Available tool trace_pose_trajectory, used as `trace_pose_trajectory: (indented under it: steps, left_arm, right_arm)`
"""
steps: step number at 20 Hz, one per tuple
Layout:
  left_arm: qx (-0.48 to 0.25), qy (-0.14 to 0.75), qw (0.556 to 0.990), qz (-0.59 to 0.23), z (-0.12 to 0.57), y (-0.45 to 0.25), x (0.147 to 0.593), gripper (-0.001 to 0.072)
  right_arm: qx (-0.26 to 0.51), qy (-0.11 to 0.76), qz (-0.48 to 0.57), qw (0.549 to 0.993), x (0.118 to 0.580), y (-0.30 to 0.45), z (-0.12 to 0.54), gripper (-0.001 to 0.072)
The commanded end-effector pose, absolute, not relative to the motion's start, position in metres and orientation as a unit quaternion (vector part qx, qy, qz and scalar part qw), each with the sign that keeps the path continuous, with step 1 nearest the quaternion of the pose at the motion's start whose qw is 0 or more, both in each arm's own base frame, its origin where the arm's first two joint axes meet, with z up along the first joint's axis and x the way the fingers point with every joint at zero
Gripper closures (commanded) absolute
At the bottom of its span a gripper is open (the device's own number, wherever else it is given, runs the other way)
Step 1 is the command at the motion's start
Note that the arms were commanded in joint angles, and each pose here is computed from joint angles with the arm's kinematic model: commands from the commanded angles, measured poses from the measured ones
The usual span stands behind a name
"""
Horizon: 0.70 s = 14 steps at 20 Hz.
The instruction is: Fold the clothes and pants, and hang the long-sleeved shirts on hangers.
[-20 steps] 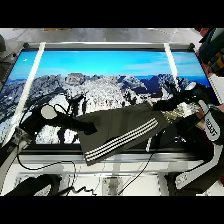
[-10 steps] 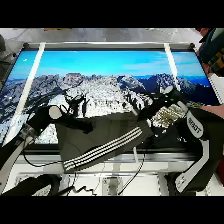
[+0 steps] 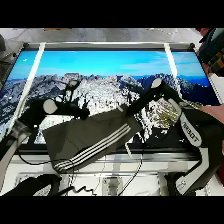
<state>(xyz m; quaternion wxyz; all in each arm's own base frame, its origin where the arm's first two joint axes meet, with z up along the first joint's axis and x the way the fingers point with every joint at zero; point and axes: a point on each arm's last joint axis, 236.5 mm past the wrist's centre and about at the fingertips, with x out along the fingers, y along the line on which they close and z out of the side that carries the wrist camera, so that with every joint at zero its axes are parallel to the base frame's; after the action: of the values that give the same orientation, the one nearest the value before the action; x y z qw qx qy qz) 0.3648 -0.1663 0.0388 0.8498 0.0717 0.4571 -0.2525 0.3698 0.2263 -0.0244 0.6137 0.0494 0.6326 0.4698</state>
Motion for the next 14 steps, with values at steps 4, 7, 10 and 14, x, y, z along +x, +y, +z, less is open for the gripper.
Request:
trace_pose_trajectory:
  steps: [4, 7, 10, 14]
  left_arm:
    - [0.22, 0.264, 0.925, -0.164, 0.195, -0.101, 0.372, 0.0013]
    - [0.229, 0.201, 0.942, -0.143, 0.244, -0.085, 0.346, 0.0013]
    - [0.222, 0.159, 0.952, -0.135, 0.275, -0.078, 0.324, 0.0013]
    - [0.218, 0.134, 0.958, -0.131, 0.293, -0.073, 0.31, 0.0013]
  right_arm:
    - [-0.001, 0.549, 0.185, 0.815, 0.438, 0.093, 0.111, 0.0686]
    - [0.042, 0.48, 0.006, 0.876, 0.421, -0.003, 0.191, 0.0686]
    - [0.14, 0.423, -0.147, 0.883, 0.363, -0.076, 0.246, 0.0686]
    - [0.19, 0.398, -0.338, 0.831, 0.246, -0.156, 0.277, 0.0686]
